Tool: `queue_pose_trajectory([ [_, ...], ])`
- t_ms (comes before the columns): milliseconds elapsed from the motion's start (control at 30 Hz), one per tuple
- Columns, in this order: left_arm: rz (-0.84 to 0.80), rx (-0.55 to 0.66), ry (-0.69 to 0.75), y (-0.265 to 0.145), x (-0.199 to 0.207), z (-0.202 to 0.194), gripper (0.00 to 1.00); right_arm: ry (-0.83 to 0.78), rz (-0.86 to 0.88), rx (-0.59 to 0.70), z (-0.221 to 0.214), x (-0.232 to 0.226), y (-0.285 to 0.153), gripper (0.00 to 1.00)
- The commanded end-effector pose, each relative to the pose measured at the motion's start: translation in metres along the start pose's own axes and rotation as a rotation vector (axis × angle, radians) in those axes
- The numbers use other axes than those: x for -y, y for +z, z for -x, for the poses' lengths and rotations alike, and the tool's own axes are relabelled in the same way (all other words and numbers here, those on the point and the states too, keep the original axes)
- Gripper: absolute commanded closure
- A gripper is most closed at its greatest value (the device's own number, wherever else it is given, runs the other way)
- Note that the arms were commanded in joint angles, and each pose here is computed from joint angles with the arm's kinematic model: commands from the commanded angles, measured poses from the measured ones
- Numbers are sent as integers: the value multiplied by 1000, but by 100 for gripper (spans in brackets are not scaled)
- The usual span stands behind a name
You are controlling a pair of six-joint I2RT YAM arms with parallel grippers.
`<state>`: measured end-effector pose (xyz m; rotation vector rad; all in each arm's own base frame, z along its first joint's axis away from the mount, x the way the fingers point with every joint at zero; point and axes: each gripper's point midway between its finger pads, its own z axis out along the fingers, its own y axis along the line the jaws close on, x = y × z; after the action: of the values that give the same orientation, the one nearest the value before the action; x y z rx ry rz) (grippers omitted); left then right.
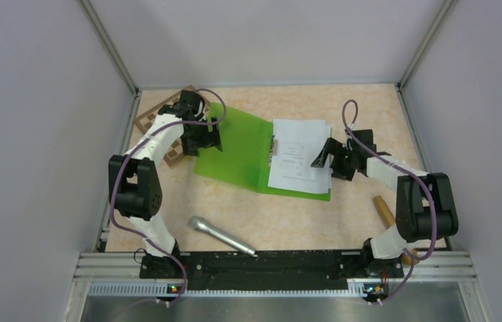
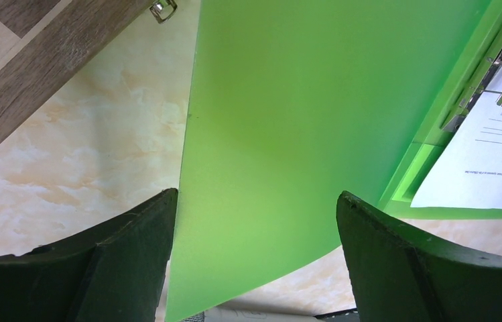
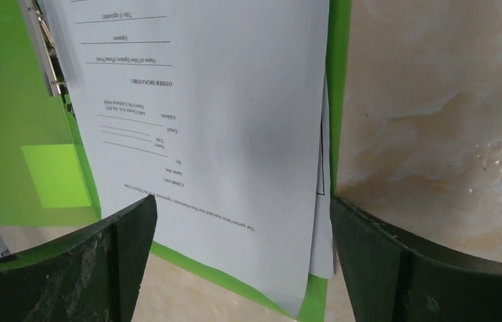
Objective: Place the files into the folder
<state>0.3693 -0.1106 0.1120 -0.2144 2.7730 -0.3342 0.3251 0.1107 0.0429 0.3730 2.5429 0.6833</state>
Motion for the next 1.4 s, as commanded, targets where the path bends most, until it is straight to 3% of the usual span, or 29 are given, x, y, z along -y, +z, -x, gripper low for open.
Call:
queue_pose_trajectory([
  [0,-36,23,12,0,8,8,10,25,64,-22,-13,-8,-5,1],
  [533,-25,1,10,9,4,2,10,-60,81,-96,-41,-15,-21,2],
  [867,-18,7,10,8,3,5,10,-91,3,68,6,-16,-24,1],
  [1367,-17,7,13,6,3,4,10,-40,22,36,16,-16,9,1],
])
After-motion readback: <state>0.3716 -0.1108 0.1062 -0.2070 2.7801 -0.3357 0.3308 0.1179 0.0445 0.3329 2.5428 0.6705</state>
